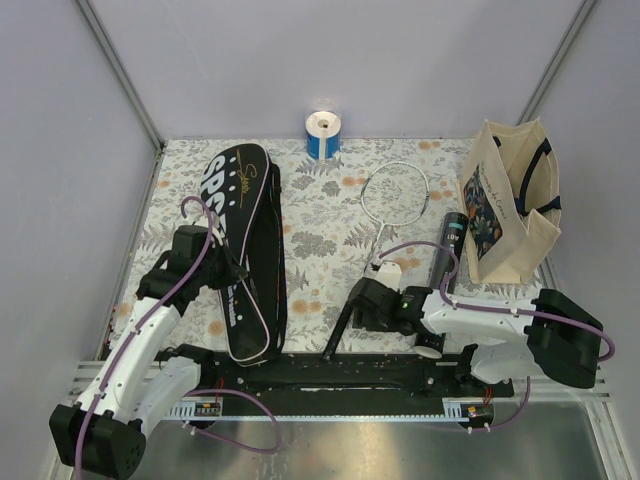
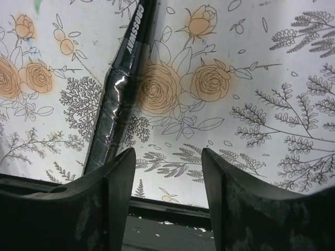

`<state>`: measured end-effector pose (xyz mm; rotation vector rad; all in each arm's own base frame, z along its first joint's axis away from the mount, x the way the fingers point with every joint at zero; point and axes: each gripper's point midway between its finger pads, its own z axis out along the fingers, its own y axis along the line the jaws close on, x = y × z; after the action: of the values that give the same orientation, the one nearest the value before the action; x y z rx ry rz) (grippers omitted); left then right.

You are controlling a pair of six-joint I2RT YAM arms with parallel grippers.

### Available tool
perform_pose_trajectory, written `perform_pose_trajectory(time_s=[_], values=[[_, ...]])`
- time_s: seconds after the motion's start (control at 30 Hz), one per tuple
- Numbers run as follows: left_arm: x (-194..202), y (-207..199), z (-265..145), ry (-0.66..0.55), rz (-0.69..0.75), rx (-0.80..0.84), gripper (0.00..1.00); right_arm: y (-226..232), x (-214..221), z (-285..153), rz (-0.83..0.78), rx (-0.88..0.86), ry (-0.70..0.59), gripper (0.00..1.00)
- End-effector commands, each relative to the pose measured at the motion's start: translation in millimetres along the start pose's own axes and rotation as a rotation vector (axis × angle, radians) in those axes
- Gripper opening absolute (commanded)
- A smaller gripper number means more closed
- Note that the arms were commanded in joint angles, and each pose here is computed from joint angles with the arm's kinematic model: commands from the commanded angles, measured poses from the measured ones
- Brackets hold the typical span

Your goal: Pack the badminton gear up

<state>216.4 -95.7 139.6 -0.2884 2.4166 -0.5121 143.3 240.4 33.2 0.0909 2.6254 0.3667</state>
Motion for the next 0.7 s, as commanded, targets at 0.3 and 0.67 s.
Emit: perform_pose_trajectory(time_s=[0.3,0.67], values=[[-26.3,-17.2,-8.2,-0.095,0.030,0.068,0.00,35.6,-45.4,-4.2,0.264,0.038,-0.154,0.66],[-27.7,-18.5,-11.3,-0.107,0.031,0.074,0.00,39.2,-22.9,31.1,0.179,0.143,-0.070,0.62]])
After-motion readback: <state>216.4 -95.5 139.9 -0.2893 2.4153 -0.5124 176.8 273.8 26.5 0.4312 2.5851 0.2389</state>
